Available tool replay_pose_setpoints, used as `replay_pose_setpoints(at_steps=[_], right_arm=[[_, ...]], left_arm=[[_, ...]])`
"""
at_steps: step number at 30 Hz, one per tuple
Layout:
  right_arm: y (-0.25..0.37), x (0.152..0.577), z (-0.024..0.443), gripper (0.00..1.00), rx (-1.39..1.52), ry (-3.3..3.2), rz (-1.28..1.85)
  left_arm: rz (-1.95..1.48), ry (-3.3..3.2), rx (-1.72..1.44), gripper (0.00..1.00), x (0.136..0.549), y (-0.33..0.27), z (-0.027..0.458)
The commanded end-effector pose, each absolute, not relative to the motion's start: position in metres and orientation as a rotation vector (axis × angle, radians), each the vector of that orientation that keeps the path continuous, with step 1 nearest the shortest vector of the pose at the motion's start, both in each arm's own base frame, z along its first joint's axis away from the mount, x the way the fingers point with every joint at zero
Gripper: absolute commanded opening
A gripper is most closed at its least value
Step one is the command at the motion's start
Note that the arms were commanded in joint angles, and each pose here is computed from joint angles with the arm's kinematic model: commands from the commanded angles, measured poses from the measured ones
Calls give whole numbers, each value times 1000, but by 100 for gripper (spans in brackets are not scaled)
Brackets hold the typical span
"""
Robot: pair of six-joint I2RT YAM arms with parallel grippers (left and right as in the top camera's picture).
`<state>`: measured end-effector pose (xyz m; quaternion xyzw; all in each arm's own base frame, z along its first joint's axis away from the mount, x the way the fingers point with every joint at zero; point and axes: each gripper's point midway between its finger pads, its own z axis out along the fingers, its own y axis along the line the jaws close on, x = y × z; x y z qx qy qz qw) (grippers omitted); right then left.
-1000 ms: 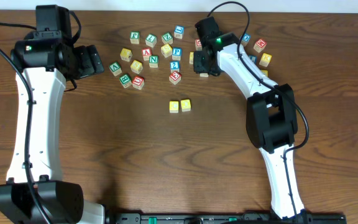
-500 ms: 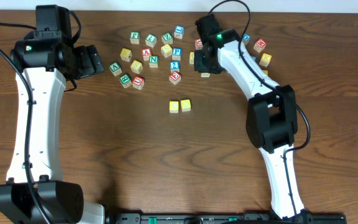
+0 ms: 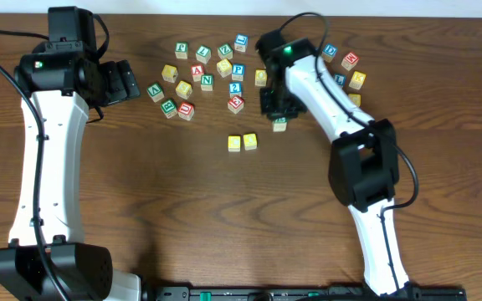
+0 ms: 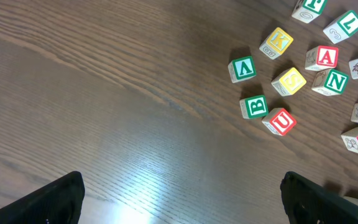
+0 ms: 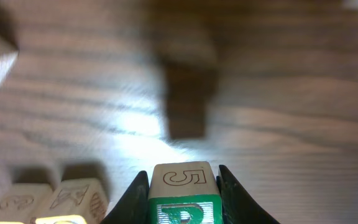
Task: Spell out CORL
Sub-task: 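Place the R block right of the O block and open the gripper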
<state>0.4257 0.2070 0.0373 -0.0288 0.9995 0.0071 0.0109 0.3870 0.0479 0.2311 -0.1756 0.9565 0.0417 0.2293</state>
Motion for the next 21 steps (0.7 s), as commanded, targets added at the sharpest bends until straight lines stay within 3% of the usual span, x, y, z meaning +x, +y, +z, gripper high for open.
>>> replay_pose_setpoints(at_steps=[1,21], right_arm=[[222,415,45,21,-135,3103,22],[238,403,39,23,-146,3090,-48]], left_arm=[[140,2643,-464,99,387,51,228],[138,2642,-469,99,388,51,228]])
